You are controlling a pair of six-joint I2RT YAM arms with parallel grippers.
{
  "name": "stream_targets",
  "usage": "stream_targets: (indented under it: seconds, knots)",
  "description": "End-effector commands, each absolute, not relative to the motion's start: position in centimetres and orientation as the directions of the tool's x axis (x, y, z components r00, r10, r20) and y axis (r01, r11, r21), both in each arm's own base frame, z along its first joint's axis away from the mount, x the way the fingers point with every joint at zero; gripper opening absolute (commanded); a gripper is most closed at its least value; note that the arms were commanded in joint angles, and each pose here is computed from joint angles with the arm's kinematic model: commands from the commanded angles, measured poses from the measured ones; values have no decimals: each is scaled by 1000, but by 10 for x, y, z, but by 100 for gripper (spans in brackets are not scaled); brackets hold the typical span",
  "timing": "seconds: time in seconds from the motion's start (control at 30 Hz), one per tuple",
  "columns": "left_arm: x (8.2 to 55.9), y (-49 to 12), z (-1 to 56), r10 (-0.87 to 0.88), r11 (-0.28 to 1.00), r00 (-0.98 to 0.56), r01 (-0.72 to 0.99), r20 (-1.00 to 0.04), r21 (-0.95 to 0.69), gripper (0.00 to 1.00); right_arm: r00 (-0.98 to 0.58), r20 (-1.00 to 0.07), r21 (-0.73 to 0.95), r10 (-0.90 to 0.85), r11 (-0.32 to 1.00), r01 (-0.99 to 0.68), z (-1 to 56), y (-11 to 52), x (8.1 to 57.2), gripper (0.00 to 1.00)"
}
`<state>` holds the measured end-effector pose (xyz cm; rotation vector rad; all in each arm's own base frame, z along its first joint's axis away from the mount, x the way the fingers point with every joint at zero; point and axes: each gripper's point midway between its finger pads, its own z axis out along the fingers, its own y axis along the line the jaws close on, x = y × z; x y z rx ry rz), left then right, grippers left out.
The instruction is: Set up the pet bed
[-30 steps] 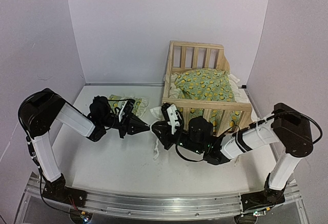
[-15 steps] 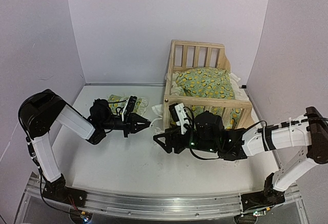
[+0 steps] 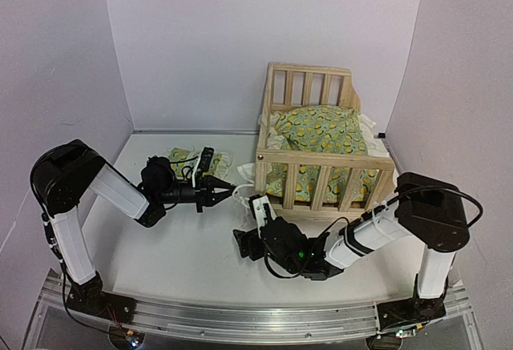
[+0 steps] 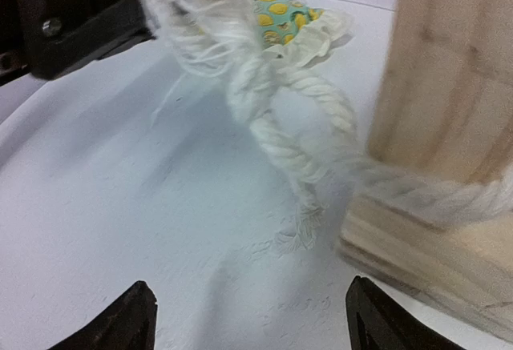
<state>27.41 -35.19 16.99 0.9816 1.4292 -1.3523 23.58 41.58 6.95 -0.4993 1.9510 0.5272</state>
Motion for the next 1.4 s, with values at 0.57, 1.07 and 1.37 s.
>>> stream_targets:
  seconds: [0.57, 1.07, 1.37]
  knots:
    - [260, -353, 205, -111, 82, -270, 957, -956, -280, 0, -223, -963, 213, 153, 938, -275, 91, 424, 301, 59]
    - [332, -340, 182, -299, 482, -474, 674, -828, -560, 0, -371, -925, 298, 80, 759, -579, 104, 435, 247, 0]
    - [366, -322, 174, -426, 725, -456, 345, -782, -596, 0, -498, -866, 332, -48, 689, -644, 97, 406, 206, 0]
